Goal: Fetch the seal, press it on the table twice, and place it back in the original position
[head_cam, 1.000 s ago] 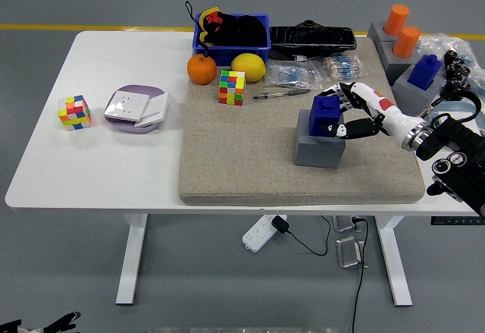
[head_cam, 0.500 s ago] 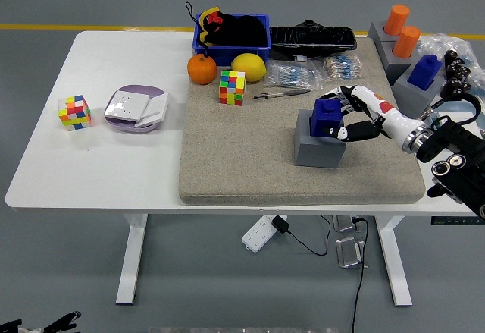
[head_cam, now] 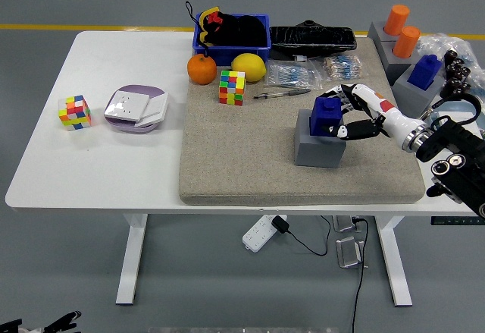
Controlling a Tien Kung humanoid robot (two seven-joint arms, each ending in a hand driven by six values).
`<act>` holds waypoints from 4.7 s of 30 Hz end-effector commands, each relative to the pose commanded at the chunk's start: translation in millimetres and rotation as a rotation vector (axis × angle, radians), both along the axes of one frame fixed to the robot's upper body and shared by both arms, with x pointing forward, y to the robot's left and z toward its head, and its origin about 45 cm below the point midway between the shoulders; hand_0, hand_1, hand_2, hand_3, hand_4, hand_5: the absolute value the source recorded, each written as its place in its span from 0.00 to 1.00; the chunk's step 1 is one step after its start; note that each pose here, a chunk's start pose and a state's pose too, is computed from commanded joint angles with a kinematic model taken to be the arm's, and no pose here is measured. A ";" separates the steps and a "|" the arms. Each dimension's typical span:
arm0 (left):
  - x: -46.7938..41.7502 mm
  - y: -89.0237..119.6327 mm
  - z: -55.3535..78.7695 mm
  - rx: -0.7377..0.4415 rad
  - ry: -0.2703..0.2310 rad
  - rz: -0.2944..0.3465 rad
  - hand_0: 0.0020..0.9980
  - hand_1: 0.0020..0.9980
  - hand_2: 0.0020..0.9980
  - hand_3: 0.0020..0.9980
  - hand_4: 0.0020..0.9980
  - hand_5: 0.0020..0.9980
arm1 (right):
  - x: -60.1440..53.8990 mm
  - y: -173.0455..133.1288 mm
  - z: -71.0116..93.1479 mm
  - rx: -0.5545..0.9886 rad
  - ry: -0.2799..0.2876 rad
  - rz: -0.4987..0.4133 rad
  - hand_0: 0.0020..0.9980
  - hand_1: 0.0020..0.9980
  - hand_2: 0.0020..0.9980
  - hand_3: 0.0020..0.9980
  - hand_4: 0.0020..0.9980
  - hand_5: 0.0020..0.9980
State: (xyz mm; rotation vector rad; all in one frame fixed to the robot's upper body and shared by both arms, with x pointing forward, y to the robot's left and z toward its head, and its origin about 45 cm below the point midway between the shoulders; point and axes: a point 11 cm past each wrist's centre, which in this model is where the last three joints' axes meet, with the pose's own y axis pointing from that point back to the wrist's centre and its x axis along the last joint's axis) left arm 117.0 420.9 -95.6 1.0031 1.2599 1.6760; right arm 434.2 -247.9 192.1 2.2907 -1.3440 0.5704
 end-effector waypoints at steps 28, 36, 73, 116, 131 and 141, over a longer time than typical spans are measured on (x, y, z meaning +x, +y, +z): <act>0.4 0.5 0.3 0.001 -0.002 0.002 0.82 0.79 0.77 0.80 0.69 0.42 | 0.7 1.1 0.2 -0.013 0.001 0.007 0.80 0.77 0.76 0.76 0.90 0.00; -0.4 2.2 0.7 0.004 0.002 0.000 0.82 0.79 0.77 0.81 0.69 0.42 | 0.2 0.5 -1.7 -0.019 0.014 0.010 0.81 0.81 0.80 0.81 0.96 0.00; -5.0 -1.5 -1.7 -0.004 0.012 0.001 0.82 0.79 0.77 0.81 0.70 0.42 | -10.7 -97.8 2.5 -0.074 0.086 -0.180 1.00 1.00 1.00 1.00 1.00 0.34; 1.1 -6.6 -2.0 -0.007 0.003 -0.003 0.82 0.79 0.77 0.80 0.69 0.43 | -65.0 -197.8 51.5 0.095 -0.135 -0.509 0.87 0.83 0.83 0.79 0.94 0.22; -1.3 -0.5 -0.5 0.012 0.014 -0.010 0.81 0.79 0.77 0.80 0.69 0.43 | -73.1 -205.9 44.8 0.095 -0.123 -0.549 0.86 0.82 0.81 0.78 0.92 0.21; -2.8 0.8 -0.4 0.016 0.022 -0.016 0.81 0.79 0.77 0.80 0.69 0.43 | -72.7 -204.7 43.8 0.094 -0.111 -0.539 0.85 0.78 0.78 0.76 0.90 0.21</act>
